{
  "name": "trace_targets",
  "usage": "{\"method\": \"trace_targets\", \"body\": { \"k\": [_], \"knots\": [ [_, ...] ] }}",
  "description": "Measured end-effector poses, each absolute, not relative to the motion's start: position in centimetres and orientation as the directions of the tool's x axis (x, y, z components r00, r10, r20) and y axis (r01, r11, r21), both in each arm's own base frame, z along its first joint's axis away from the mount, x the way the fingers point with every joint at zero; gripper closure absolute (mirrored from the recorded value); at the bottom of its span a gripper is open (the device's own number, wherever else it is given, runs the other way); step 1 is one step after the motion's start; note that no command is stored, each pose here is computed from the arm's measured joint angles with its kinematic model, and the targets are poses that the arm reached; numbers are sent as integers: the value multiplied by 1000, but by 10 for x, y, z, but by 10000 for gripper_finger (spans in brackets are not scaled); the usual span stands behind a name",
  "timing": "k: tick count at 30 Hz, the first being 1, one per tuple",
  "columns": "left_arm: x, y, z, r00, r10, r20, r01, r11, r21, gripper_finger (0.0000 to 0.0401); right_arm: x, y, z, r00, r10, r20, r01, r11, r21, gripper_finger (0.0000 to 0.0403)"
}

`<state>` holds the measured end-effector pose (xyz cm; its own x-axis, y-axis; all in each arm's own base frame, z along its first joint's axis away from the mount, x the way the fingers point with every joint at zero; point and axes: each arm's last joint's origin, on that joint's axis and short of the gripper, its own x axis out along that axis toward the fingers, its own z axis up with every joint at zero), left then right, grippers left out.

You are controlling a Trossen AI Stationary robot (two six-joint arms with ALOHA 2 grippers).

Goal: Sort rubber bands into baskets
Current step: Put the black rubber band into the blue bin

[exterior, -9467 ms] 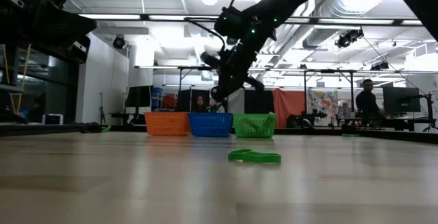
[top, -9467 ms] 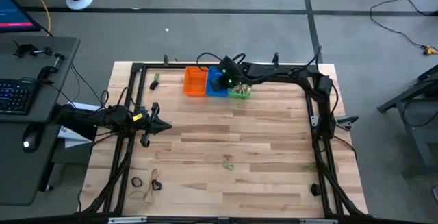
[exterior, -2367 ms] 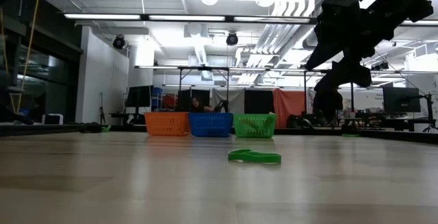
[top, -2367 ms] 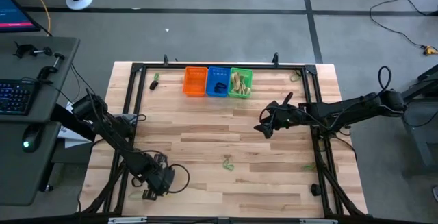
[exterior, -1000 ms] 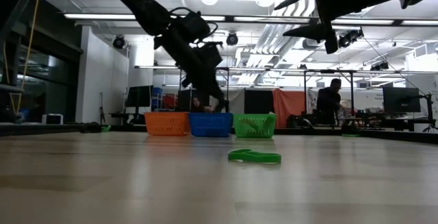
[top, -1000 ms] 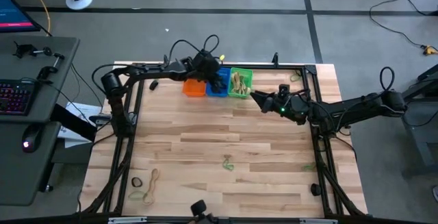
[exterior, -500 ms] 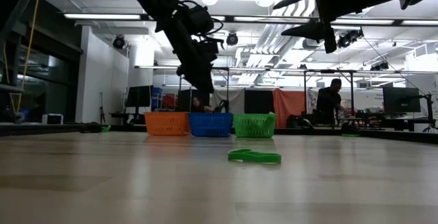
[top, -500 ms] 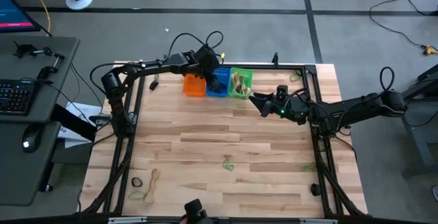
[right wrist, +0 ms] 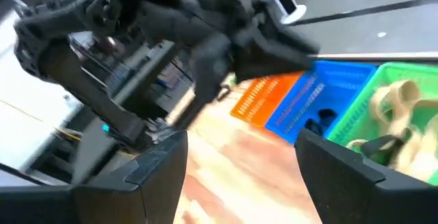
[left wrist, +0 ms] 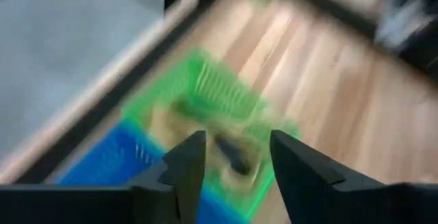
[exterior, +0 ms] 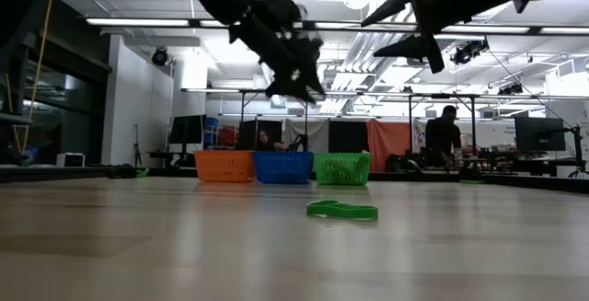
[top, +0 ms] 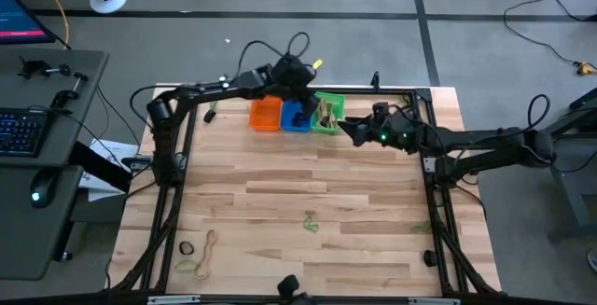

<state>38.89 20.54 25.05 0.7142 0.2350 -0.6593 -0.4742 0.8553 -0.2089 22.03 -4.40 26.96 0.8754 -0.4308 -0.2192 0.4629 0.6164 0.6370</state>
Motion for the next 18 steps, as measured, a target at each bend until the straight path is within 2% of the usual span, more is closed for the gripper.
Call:
{"method": "trace_targets", "body": {
  "k": [4,8,11,15,18],
  "knots": [
    [413,207,234,632,174,-755,-482,851,-208,266,220,-51,286,862,-447,-238,494,643,585,144],
    [434,208,223,596,145,-790,-498,838,-222,267,220,-54,296,852,-458,-252,514,646,564,144],
    [443,212,212,582,147,-800,-533,812,-238,267,220,-53,297,850,-458,-260,518,643,564,144],
    [445,215,211,554,217,-804,-579,794,-184,267,220,-53,297,848,-457,-267,519,617,591,144],
    [443,217,203,520,207,-828,-605,774,-186,267,220,-53,296,846,-457,-277,523,604,602,144]
  ]
}}
